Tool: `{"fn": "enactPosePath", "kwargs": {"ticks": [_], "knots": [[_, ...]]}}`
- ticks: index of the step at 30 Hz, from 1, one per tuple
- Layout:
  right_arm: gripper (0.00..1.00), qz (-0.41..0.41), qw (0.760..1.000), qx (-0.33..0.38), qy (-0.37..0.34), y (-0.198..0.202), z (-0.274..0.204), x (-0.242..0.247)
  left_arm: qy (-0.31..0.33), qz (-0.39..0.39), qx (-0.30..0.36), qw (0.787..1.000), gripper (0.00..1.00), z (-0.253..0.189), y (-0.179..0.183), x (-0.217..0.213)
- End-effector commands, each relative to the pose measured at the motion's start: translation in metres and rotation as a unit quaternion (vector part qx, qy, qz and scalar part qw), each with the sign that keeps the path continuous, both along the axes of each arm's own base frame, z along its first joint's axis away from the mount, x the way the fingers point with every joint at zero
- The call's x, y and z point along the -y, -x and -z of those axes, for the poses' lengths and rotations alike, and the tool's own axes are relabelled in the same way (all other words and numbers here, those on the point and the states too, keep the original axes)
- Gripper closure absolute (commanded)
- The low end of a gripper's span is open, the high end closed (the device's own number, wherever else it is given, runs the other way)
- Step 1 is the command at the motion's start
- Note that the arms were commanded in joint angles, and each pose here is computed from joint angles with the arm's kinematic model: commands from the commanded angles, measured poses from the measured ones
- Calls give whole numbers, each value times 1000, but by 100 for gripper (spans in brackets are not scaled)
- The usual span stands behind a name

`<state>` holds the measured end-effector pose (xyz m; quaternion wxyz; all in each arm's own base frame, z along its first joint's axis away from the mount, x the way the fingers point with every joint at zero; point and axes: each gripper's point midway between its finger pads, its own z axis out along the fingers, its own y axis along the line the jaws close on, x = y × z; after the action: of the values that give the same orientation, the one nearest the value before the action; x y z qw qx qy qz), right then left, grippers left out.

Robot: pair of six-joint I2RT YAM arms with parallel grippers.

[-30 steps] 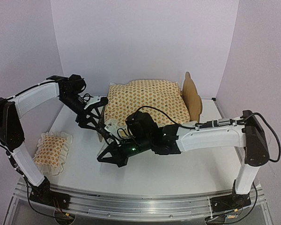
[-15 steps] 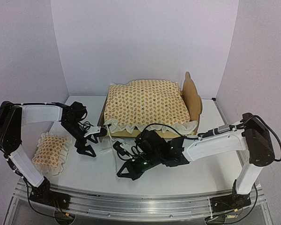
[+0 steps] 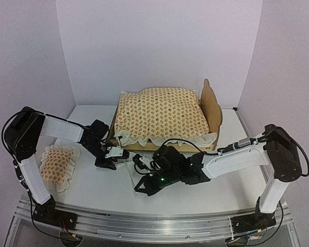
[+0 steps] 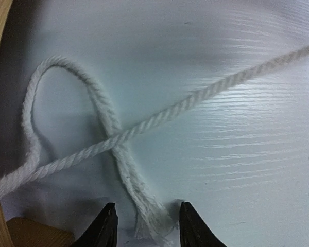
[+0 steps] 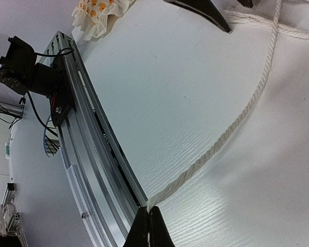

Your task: Set up the pet bed

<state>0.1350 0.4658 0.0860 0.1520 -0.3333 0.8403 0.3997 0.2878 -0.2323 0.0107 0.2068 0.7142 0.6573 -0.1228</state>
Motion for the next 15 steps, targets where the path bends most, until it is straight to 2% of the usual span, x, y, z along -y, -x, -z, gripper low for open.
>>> {"fn": "enactPosePath", "kwargs": {"ticks": [1, 2, 3, 9, 12, 15], "knots": [[100, 24, 999, 19, -25, -11, -17, -1, -34, 2, 37, 999, 89, 10, -10, -13], [100, 27, 999, 19, -24, -12, -16, 0, -33, 0, 36, 999, 98, 9, -9, -13], [100, 30, 999, 20, -23, -14, -15, 1, -29, -3, 34, 999, 100, 7, -7, -14], [100, 59, 998, 26, -11, -25, -10, 10, 11, -56, -23, 998, 100, -31, 7, -28], [100, 59, 998, 31, -9, -26, -8, 11, -1, -69, -32, 997, 100, -28, 15, -52], [100, 54, 998, 34, -8, -28, -7, 6, -6, -44, -46, 998, 99, -20, 37, -62]]}}
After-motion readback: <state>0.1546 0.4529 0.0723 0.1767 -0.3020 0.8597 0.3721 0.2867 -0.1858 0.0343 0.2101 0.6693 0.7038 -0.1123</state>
